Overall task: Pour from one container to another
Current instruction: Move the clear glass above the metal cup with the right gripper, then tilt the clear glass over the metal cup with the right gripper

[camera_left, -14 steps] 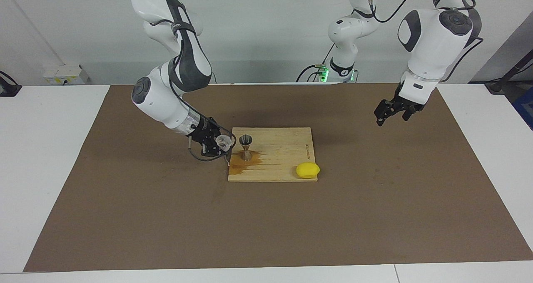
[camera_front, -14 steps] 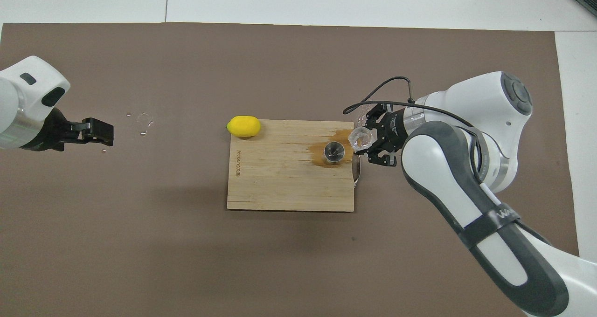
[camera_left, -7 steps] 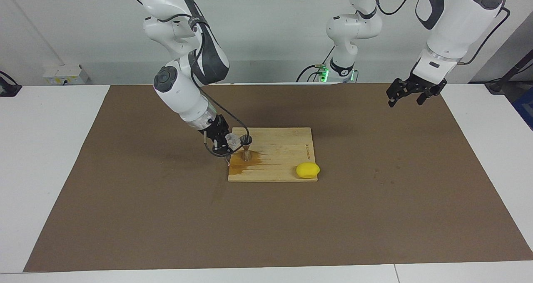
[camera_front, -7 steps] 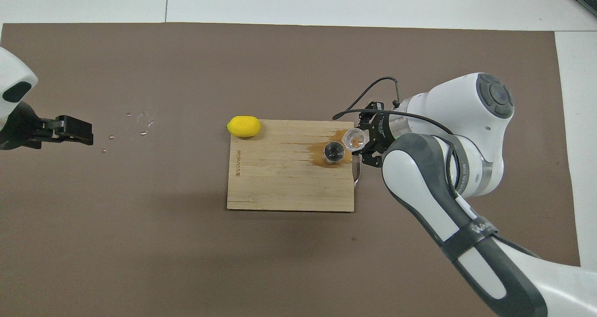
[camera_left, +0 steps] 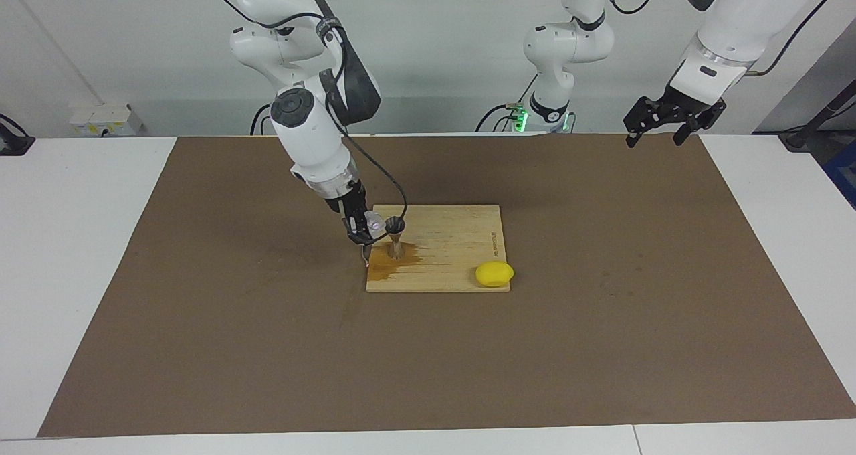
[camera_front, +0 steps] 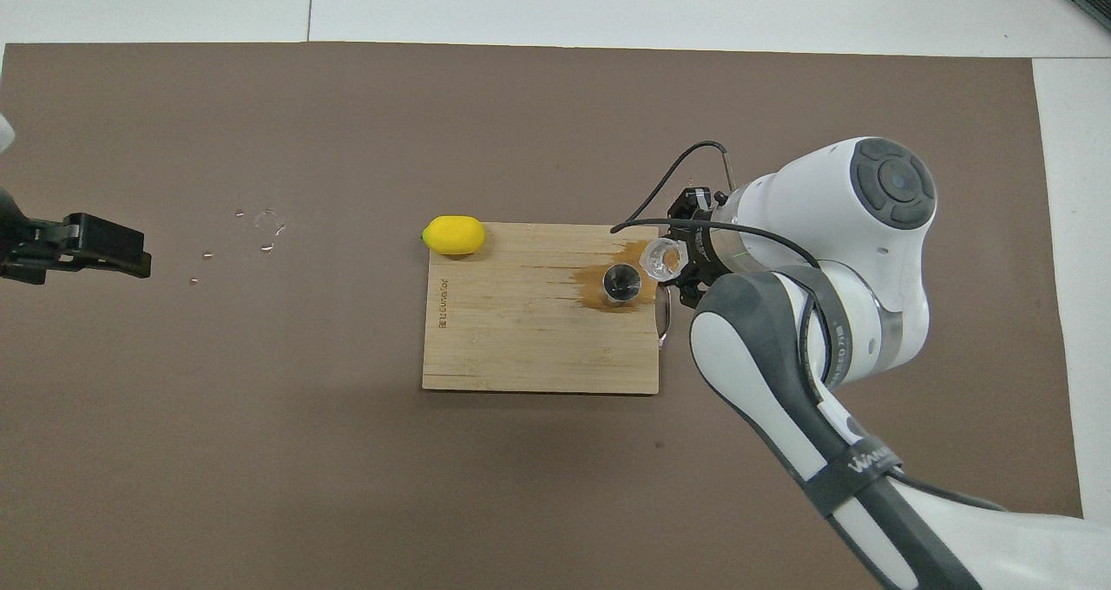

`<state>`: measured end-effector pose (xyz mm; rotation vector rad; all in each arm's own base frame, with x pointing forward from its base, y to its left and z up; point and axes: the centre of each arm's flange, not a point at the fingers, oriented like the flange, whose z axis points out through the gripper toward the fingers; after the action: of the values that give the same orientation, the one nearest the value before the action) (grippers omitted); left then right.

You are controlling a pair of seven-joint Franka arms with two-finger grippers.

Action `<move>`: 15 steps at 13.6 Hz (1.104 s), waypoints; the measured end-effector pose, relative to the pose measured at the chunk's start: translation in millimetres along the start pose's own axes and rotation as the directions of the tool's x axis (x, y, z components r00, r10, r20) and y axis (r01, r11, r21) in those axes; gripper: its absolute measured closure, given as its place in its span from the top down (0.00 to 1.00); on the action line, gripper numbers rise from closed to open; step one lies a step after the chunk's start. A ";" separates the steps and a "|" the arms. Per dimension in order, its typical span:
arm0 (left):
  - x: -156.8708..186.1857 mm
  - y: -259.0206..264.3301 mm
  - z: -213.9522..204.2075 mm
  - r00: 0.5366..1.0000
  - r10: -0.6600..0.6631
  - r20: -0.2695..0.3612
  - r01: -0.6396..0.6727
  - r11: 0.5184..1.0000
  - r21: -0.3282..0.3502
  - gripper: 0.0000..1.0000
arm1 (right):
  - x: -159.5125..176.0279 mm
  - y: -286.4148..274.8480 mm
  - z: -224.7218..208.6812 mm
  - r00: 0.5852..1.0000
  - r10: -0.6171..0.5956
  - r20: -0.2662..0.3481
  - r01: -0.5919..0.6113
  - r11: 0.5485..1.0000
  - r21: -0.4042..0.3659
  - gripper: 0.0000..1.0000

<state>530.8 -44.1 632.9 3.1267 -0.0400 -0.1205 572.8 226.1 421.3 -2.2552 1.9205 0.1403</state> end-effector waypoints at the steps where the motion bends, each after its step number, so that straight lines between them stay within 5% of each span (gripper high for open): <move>1: -0.1 -0.2 0.0 1.000 0.002 0.004 -0.002 1.000 0.000 1.00 | -6.1 1.1 -0.4 1.000 -0.021 -0.017 0.021 1.000 0.003 0.51; 15: 0.2 -0.1 -4.3 1.000 0.003 -0.006 -0.003 1.000 -0.002 1.00 | -63.1 17.4 -1.5 0.915 -0.262 -0.308 0.281 0.960 0.018 0.51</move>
<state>531.3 -44.0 637.2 3.1250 -0.0449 -0.1107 545.3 284.3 433.2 -2.5947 1.6799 -0.3170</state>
